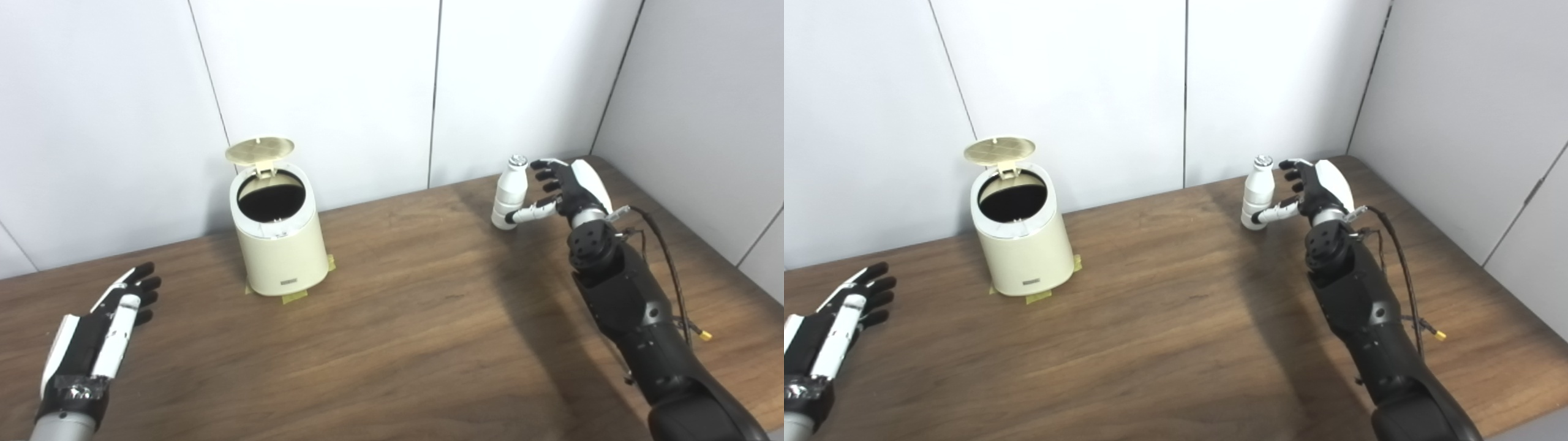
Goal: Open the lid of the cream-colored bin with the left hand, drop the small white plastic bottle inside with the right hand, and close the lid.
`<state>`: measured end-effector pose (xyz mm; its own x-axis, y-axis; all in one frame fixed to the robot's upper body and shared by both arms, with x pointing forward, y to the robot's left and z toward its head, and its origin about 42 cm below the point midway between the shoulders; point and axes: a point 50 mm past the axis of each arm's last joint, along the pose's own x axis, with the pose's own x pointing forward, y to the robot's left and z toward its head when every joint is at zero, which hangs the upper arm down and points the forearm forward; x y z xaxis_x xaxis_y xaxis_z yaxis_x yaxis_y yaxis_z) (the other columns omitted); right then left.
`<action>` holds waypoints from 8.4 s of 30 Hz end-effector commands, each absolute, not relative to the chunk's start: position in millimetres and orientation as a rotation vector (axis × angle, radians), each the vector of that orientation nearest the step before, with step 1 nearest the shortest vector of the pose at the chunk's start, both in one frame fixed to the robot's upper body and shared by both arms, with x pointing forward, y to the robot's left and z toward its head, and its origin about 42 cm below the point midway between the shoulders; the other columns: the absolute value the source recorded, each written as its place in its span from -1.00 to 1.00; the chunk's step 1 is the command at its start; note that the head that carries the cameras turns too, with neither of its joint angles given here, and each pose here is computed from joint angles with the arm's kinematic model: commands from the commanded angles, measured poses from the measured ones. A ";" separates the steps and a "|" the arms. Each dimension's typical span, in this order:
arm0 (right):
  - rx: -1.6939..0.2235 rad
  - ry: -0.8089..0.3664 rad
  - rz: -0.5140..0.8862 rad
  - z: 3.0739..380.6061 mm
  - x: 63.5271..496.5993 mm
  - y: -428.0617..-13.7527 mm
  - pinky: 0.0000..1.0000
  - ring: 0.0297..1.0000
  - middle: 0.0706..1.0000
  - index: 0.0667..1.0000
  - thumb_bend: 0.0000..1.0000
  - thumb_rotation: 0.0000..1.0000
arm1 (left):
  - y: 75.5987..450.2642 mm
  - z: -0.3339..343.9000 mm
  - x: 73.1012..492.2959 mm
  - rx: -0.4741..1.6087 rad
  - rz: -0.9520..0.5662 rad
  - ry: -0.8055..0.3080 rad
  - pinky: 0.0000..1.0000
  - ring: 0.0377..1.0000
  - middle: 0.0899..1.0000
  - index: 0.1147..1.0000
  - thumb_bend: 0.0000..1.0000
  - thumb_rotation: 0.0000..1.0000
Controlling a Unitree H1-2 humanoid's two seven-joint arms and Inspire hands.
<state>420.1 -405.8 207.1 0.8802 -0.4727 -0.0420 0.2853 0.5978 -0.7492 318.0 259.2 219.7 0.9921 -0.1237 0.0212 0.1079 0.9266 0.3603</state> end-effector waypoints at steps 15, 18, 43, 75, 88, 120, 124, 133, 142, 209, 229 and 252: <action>-0.800 0.098 -0.488 241.7 432.5 -398.3 0.27 0.45 0.51 0.56 0.80 -0.82 | 262.7 232.2 325.4 0.411 -0.115 -0.080 0.84 0.76 0.71 0.85 -0.62 0.76; -0.784 0.090 -0.483 241.4 433.5 -396.2 0.31 0.47 0.53 0.57 0.78 -0.84 | 262.5 231.8 325.3 0.408 -0.118 -0.078 0.74 0.74 0.71 0.85 -0.61 0.76; -0.853 0.089 -0.549 229.4 438.2 -394.1 -0.03 0.03 0.00 0.12 0.38 -0.98 | 265.8 228.5 320.1 0.398 -0.135 -0.066 0.64 0.69 0.67 0.81 -0.53 0.96; -0.855 -0.103 -0.514 234.3 420.3 -368.9 -0.22 -0.22 -0.07 -0.07 0.04 -1.00 | 259.0 218.0 316.7 0.443 -0.127 -0.034 0.57 0.65 0.62 0.79 -0.48 0.64; -0.710 -0.216 -0.505 255.1 419.3 -328.6 -0.31 -0.25 -0.09 -0.04 0.03 -1.00 | 257.5 210.1 315.9 0.430 -0.127 -0.015 0.59 0.63 0.62 0.80 -0.45 0.71; -0.570 -0.492 -0.179 335.2 438.3 -174.0 -0.23 -0.19 -0.09 -0.10 0.04 -1.00 | 234.6 179.0 302.9 0.447 -0.113 0.014 0.52 0.62 0.60 0.78 -0.11 0.78; -0.559 -0.527 -0.145 334.8 443.5 -160.6 -0.27 -0.24 -0.13 -0.05 0.04 -1.00 | 234.1 176.7 301.6 0.445 -0.105 0.020 0.51 0.60 0.59 0.79 -0.08 0.81; -0.553 -0.550 -0.113 333.7 453.5 -141.3 -0.31 -0.26 -0.13 -0.04 0.04 -1.00 | 229.4 176.3 299.0 0.440 -0.106 0.021 0.59 0.65 0.63 0.79 -0.12 0.80; -0.548 -0.507 -0.087 326.6 461.5 -129.9 -0.31 -0.24 -0.14 -0.03 0.04 -1.00 | 224.1 180.1 298.7 0.428 -0.102 0.013 0.59 0.67 0.63 0.81 -0.07 0.83; -0.679 -0.387 -0.011 294.0 481.4 -125.2 -0.10 -0.15 -0.07 -0.07 0.04 -1.00 | 215.7 176.7 293.3 0.376 -0.081 0.005 0.53 0.60 0.56 0.69 -0.14 0.79; -0.694 -0.379 -0.002 289.7 481.6 -130.3 -0.13 0.00 0.23 0.34 0.76 -0.91 | 218.7 178.3 295.4 0.381 -0.080 0.003 0.49 0.56 0.54 0.69 -0.13 0.76; -0.597 -0.453 -0.117 295.9 470.8 -148.1 -0.24 -0.18 -0.08 -0.09 0.04 -1.00 | 222.8 181.9 301.4 0.415 -0.091 -0.003 0.61 0.63 0.57 0.70 -0.12 0.80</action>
